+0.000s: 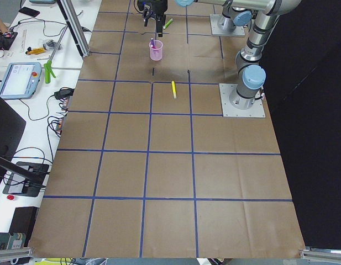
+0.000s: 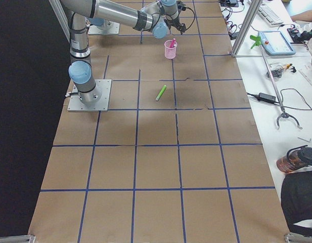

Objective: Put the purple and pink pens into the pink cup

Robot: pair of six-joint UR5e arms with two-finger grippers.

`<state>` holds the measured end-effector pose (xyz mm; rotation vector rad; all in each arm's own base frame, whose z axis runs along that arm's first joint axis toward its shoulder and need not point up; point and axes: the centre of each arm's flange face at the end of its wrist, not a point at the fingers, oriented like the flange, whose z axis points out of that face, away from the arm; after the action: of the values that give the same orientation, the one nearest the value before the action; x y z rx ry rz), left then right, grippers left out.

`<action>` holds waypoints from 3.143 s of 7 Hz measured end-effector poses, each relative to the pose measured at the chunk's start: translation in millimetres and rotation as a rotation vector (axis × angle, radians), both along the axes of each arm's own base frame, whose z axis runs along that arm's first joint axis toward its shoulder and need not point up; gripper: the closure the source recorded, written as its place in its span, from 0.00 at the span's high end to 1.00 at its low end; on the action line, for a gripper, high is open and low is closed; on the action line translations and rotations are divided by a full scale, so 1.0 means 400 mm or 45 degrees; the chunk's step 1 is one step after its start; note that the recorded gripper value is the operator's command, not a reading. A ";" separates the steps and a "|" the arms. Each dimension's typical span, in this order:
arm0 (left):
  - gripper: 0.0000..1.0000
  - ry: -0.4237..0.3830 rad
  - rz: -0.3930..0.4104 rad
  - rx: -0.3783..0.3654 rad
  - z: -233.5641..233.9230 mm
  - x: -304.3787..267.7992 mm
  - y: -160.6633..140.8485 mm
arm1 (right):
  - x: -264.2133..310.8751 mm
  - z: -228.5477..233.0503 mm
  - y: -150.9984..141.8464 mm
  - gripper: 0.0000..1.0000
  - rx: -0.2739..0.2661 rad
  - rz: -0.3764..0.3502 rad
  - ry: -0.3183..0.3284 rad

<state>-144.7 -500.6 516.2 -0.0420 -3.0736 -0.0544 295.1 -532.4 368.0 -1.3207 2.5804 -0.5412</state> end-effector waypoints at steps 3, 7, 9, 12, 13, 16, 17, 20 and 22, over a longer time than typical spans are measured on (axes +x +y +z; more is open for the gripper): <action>0.98 0.000 0.000 -0.001 0.001 0.000 0.001 | -0.268 0.101 -0.084 1.00 0.237 -0.314 0.195; 0.98 0.000 0.004 0.003 -0.004 -0.002 -0.003 | -0.502 0.186 -0.025 1.00 0.530 -0.922 0.151; 0.98 0.000 0.004 0.003 -0.004 -0.002 -0.003 | -0.422 0.192 0.012 1.00 0.610 -1.129 0.155; 0.98 0.000 0.002 0.002 -0.003 -0.002 -0.002 | -0.389 0.236 0.029 1.00 0.616 -1.211 0.280; 0.98 0.000 0.002 0.001 -0.002 -0.002 -0.002 | -0.410 0.276 0.028 1.00 0.625 -1.232 0.343; 0.98 0.000 0.000 0.002 -0.003 -0.002 -0.002 | -0.435 0.334 0.034 0.98 0.621 -1.323 0.372; 0.98 0.000 0.000 0.003 -0.004 -0.002 -0.003 | -0.434 0.338 0.030 0.98 0.605 -1.351 0.357; 0.98 0.000 0.000 0.003 -0.004 -0.002 -0.003 | -0.430 0.336 0.013 0.99 0.560 -1.367 0.327; 0.98 0.000 0.000 0.003 -0.004 -0.002 -0.003 | -0.430 0.336 0.012 0.99 0.557 -1.368 0.326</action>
<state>-145.5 -501.8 514.5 -0.0421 -3.0736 -0.0577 123.2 -527.6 502.3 0.2208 3.1835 0.1061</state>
